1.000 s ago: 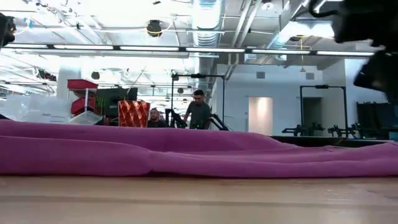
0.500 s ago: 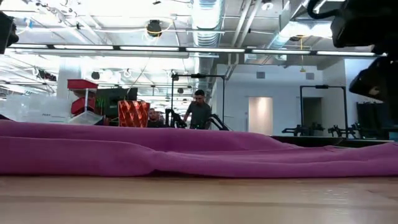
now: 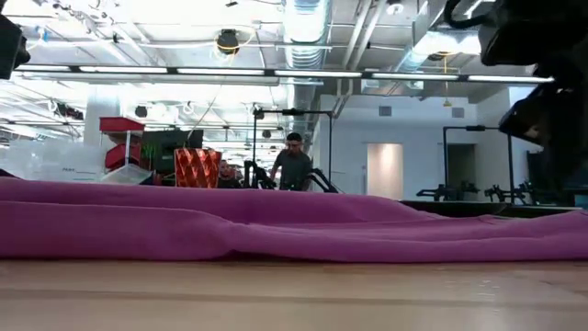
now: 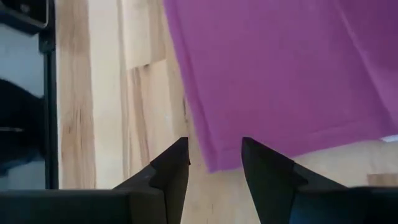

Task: Set table place
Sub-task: Fold the purple napkin

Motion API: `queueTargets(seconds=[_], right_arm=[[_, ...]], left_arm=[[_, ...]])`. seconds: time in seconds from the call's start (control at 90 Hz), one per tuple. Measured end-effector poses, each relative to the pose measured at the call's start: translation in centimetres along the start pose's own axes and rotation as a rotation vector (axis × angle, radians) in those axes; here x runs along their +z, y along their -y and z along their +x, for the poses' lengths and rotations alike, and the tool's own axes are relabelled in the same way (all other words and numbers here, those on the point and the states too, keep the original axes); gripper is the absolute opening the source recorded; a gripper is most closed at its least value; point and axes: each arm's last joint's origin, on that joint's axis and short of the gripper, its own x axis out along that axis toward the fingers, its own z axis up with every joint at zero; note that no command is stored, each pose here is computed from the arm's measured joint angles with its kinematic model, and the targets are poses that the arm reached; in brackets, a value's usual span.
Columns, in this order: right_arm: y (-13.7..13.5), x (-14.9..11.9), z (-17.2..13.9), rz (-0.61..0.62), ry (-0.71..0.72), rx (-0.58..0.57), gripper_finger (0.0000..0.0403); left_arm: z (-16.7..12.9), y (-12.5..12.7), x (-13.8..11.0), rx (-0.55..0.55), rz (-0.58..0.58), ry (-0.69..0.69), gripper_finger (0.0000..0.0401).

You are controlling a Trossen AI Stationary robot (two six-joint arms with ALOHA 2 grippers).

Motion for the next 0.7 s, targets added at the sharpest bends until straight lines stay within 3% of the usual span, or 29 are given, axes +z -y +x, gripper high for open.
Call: queueTargets(seconds=[0.3,0.5,0.7], right_arm=[[-0.6,0.2,0.1,-0.297,0.059,0.003,0.0173],[-0.4,-0.1,2.1,-0.340,0.022,-0.024,0.0206],[-0.2,-0.8,4.4,-0.335,-0.052,-0.026,0.0212]], left_arm=[[0.0,0.0,0.0,0.000,0.021,0.000,0.0000],[0.0,0.0,0.0,0.001,0.020,-0.002,0.0000],[0.0,0.0,0.0,0.001,0.020,-0.002,0.0000]])
